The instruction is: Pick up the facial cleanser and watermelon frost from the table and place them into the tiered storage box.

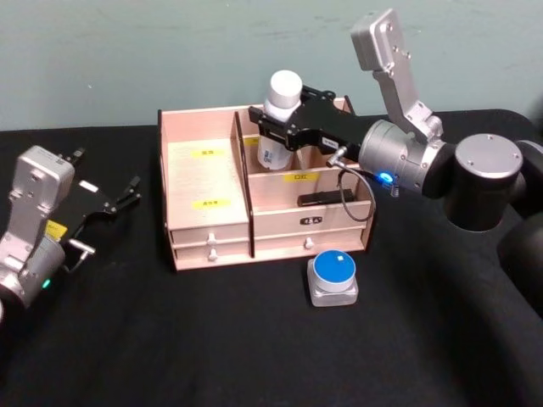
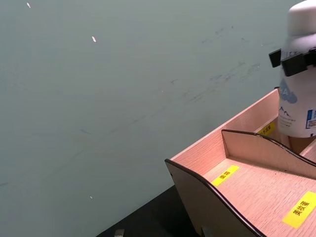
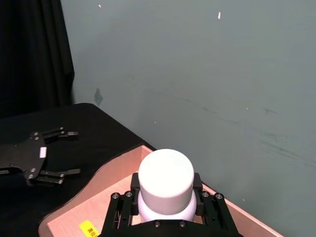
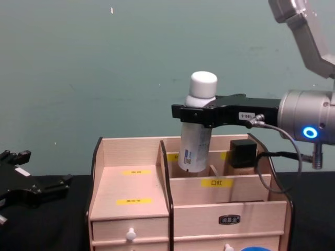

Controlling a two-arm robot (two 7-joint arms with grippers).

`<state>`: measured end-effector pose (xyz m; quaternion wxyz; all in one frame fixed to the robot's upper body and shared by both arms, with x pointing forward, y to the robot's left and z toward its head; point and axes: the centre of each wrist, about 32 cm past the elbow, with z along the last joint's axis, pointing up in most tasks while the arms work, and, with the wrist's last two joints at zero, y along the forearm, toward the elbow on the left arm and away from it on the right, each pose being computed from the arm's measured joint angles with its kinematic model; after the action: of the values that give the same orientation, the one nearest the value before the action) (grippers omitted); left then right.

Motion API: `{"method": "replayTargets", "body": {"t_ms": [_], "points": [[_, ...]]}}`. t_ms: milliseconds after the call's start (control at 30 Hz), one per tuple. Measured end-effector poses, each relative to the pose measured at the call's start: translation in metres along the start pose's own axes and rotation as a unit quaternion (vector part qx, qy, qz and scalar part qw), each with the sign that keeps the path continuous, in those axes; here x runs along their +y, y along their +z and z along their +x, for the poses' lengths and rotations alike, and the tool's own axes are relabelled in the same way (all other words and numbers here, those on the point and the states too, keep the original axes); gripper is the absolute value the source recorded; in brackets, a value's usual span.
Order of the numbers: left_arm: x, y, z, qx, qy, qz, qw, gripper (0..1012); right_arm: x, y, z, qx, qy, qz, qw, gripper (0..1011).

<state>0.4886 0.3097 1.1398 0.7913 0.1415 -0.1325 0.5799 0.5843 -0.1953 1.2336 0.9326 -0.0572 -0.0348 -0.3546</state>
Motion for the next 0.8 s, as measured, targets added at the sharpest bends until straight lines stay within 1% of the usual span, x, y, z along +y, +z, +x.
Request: {"method": "replayTargets", "body": {"t_ms": [433, 633, 800], "points": [[0.0000, 0.0000, 0.0000, 0.000, 0.000, 0.000, 1.0000, 1010, 0.010, -0.003, 0.008, 0.011, -0.008, -0.001, 0.9999, 592], [0.0000, 0.0000, 0.0000, 0.000, 0.000, 0.000, 1.0000, 1010, 0.013, -0.004, 0.008, 0.014, -0.004, -0.003, 0.9999, 592], [0.0000, 0.0000, 0.0000, 0.000, 0.000, 0.000, 1.0000, 1010, 0.016, -0.009, 0.008, 0.017, -0.001, -0.010, 0.9998, 591]]}}
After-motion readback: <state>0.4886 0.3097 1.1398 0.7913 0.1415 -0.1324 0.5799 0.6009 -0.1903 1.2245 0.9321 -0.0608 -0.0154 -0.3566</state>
